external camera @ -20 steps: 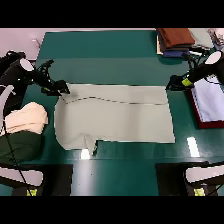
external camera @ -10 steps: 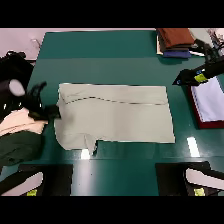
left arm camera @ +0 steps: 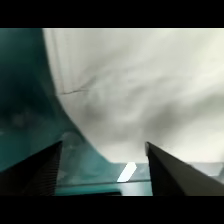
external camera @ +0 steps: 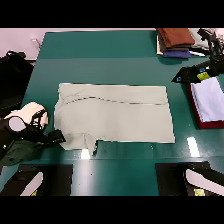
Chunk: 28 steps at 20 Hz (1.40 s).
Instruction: Fold the shirts.
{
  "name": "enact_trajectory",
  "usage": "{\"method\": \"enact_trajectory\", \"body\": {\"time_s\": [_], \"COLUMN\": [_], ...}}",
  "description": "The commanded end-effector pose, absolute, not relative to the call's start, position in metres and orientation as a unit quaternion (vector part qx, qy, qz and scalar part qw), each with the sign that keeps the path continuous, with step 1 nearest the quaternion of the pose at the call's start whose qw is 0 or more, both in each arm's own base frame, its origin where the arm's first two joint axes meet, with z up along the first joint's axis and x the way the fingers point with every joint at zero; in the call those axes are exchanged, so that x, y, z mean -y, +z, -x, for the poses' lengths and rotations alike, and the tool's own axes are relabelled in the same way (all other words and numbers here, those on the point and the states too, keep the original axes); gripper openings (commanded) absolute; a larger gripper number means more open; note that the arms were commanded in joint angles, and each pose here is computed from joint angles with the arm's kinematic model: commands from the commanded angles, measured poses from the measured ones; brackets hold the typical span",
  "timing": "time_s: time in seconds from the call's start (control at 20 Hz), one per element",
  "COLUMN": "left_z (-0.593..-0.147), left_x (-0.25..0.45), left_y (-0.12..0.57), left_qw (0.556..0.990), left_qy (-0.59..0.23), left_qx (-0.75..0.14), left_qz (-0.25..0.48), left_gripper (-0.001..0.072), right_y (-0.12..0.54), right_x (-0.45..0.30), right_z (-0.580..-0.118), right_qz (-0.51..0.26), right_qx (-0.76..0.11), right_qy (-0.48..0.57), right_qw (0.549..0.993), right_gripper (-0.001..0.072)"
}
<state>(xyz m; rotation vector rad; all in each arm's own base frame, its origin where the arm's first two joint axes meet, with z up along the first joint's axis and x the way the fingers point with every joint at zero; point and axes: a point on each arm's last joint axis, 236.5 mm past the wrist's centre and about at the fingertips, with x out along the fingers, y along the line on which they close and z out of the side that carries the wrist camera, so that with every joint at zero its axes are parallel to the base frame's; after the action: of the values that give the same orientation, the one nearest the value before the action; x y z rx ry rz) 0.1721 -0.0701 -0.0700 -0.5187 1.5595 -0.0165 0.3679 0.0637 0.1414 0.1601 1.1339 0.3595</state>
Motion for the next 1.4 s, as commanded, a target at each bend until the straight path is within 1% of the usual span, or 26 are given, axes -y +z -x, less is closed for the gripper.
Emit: {"method": "enact_trajectory", "body": {"time_s": [0.0,0.05,0.25,0.3,0.35,0.4,0.55,0.65,0.7,0.75,0.85,0.95,1.05,1.15,1.25,1.3,1.35], "left_z": [-0.177,-0.179,-0.186,-0.189,-0.194,-0.196,-0.21,-0.219,-0.221,-0.222,-0.222,-0.221,-0.222,-0.222,-0.221,-0.22,-0.218], "left_x": [0.093,0.095,0.094,0.094,0.094,0.094,0.094,0.094,0.093,0.093,0.093,0.093,0.093,0.093,0.093,0.094,0.094], "left_y": [-0.077,-0.078,-0.076,-0.072,-0.067,-0.061,-0.04,-0.03,-0.028,-0.027,-0.027,-0.027,-0.027,-0.027,-0.027,-0.027,-0.027], "left_qw": [0.678,0.679,0.69,0.695,0.705,0.71,0.726,0.739,0.742,0.743,0.744,0.745,0.746,0.746,0.747,0.745,0.742], "left_qy": [-0.017,-0.019,-0.02,-0.026,-0.042,-0.053,-0.069,-0.077,-0.079,-0.08,-0.084,-0.088,-0.088,-0.088,-0.091,-0.094,-0.095], "left_qx": [-0.671,-0.666,-0.656,-0.653,-0.648,-0.646,-0.631,-0.619,-0.615,-0.615,-0.615,-0.614,-0.614,-0.614,-0.614,-0.616,-0.62], "left_qz": [0.299,0.308,0.305,0.301,0.285,0.276,0.262,0.256,0.254,0.253,0.248,0.243,0.243,0.243,0.24,0.237,0.236], "left_gripper": [0.0604,0.0603,0.0599,0.0389,0.0084,0.0032,0.0025,0.0025,0.0025,0.0025,0.0025,0.0026,0.0025,0.0026,0.0025,0.0025,0.0024], "right_y": [0.144,0.143,0.139,0.136,0.129,0.117,0.066,0.021,0.0,-0.019,-0.05,-0.072,-0.088,-0.098,-0.099,-0.097,-0.093], "right_x": [-0.066,-0.066,-0.057,-0.05,-0.04,-0.028,0.006,0.018,0.02,0.017,0.007,-0.007,-0.02,-0.035,-0.049,-0.051,-0.053], "right_z": [-0.367,-0.366,-0.357,-0.352,-0.347,-0.337,-0.289,-0.245,-0.224,-0.205,-0.174,-0.158,-0.156,-0.164,-0.18,-0.186,-0.191], "right_qz": [-0.074,-0.073,-0.079,-0.085,-0.096,-0.11,-0.17,-0.218,-0.248,-0.277,-0.318,-0.336,-0.338,-0.337,-0.332,-0.322,-0.305], "right_qx": [-0.531,-0.533,-0.551,-0.559,-0.564,-0.573,-0.616,-0.655,-0.672,-0.688,-0.715,-0.732,-0.739,-0.74,-0.732,-0.731,-0.731], "right_qy": [0.172,0.172,0.166,0.159,0.146,0.127,0.073,0.048,0.035,0.025,0.016,0.019,0.027,0.043,0.06,0.068,0.077], "right_qw": [0.826,0.825,0.814,0.809,0.807,0.802,0.765,0.722,0.696,0.67,0.622,0.593,0.582,0.581,0.592,0.598,0.605], "right_gripper": [0.0387,0.0387,0.0387,0.0387,0.0386,0.0387,0.0387,0.0402,0.0492,0.051,0.0507,0.0497,0.0435,0.0435,0.0425,0.0336,0.0221]}}
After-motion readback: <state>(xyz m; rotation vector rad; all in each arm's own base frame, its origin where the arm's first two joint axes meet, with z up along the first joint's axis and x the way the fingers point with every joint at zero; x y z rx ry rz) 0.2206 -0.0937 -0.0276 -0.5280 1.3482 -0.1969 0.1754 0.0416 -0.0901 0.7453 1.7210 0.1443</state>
